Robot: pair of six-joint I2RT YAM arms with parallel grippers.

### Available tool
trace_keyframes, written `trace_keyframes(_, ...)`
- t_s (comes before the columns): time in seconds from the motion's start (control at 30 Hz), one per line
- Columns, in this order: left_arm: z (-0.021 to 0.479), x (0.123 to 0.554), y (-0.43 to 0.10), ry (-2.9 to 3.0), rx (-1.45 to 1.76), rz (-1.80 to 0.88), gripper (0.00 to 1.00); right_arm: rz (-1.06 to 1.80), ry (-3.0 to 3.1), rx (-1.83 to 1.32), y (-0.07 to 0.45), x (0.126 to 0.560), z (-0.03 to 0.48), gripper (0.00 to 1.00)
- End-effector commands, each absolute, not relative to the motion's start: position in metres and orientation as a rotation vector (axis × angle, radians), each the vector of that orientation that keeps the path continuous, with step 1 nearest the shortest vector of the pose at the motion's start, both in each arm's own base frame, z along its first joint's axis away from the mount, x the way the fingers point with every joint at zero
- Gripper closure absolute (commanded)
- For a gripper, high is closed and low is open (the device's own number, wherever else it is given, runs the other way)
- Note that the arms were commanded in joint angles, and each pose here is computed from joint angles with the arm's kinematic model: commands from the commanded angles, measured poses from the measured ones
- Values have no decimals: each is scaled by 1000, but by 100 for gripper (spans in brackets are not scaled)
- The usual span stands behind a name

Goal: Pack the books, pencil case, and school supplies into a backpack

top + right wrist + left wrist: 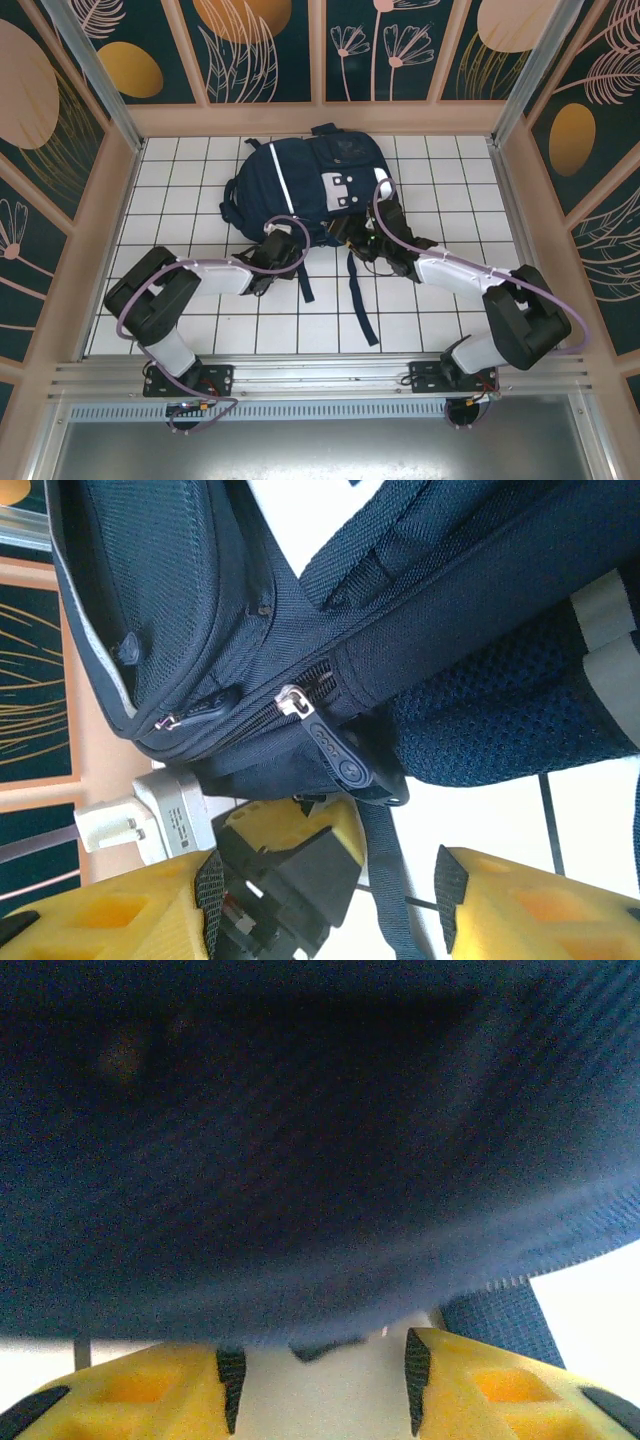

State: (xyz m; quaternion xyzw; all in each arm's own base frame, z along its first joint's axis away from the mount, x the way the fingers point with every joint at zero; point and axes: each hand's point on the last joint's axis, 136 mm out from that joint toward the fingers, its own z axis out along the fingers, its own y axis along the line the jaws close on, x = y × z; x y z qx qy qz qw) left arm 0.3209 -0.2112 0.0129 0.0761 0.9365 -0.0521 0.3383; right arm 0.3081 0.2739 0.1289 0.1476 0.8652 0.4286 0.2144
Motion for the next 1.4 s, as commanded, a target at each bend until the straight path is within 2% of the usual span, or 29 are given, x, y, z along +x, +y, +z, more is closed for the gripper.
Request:
trace_keyframes(0.0,-4,324,-197,2450,221,38,57,1248,2383,384,280,310,131,41)
trace_keyframes(0.07,-7,327,-190,2436,212,91,64,1271,2383,378,283,308,131,42)
trace_keyframes(0.27,-1,331,-192,2404,238,96,99,1282,2391,373,284,305,125,49)
trace_keyframes(0.53,47,321,-206,2355,233,-110,100,1289,2415,404,293,294,120,51)
trace_keyframes(0.7,60,309,-219,2367,262,-258,100,1375,2422,500,311,287,116,41)
trace_keyframes(0.83,66,304,-228,2369,286,-333,100,1444,2443,584,332,283,109,36)
trace_keyframes(1.0,66,305,-231,2372,294,-342,100,1465,2411,714,343,295,91,35)
trace_keyframes(1.13,64,304,-234,2379,293,-366,100,1537,2282,760,347,309,95,34)
trace_keyframes(1.37,64,302,-240,2387,285,-414,100,1498,2106,758,338,317,111,35)
